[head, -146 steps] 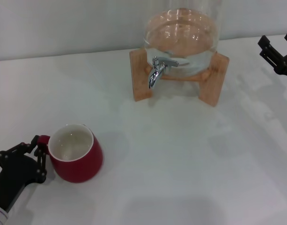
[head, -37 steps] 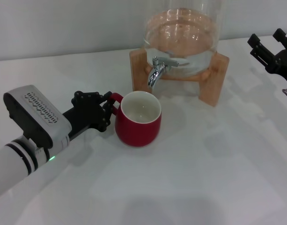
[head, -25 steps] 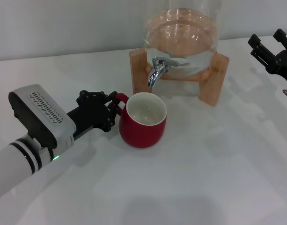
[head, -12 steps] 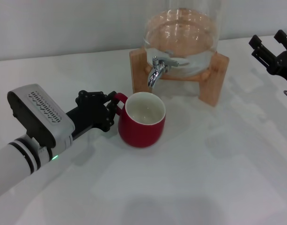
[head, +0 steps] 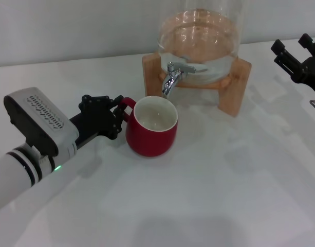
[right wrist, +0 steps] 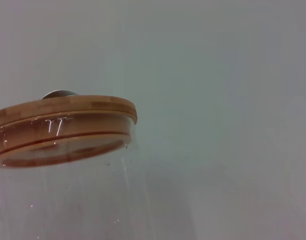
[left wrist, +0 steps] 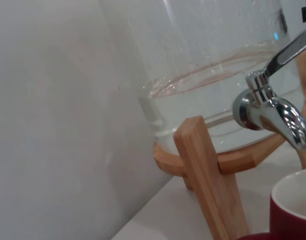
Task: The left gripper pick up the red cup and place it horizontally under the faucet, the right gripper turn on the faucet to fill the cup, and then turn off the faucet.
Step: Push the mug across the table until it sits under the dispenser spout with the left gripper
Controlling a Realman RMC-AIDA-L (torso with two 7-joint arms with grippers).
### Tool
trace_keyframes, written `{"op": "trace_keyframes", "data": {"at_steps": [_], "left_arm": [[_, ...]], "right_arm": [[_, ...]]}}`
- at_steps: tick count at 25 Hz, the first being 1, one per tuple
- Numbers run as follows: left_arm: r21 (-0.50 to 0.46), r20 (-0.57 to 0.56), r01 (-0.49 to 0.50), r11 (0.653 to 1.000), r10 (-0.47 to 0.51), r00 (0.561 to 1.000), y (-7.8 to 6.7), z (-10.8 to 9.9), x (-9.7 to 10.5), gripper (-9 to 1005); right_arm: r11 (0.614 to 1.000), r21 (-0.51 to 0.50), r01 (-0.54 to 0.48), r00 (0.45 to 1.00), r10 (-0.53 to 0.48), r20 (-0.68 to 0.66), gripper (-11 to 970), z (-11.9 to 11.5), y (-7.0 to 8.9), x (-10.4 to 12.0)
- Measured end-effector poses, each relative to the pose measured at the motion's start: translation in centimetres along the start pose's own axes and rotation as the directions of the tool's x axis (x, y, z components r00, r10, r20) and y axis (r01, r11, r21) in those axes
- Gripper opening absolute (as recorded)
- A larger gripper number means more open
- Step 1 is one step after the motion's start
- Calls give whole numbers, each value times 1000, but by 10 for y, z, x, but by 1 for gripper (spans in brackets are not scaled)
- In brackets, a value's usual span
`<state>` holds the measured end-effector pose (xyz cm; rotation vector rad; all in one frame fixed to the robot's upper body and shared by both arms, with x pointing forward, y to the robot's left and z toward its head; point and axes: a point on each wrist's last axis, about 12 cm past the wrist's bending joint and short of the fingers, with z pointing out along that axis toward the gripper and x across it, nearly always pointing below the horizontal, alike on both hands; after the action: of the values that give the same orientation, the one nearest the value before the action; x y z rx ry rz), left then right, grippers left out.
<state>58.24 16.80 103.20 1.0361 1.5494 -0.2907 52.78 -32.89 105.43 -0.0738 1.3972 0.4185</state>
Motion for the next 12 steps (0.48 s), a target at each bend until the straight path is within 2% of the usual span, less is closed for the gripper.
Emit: {"op": "trace_keyframes", "data": {"at_steps": [12], "left_arm": [[2,-3,-23,1000,23,1000,6,6,-5,89]], "right_arm": [[1000,-1,-1,1000,1,-1,862,0,1,0]]}}
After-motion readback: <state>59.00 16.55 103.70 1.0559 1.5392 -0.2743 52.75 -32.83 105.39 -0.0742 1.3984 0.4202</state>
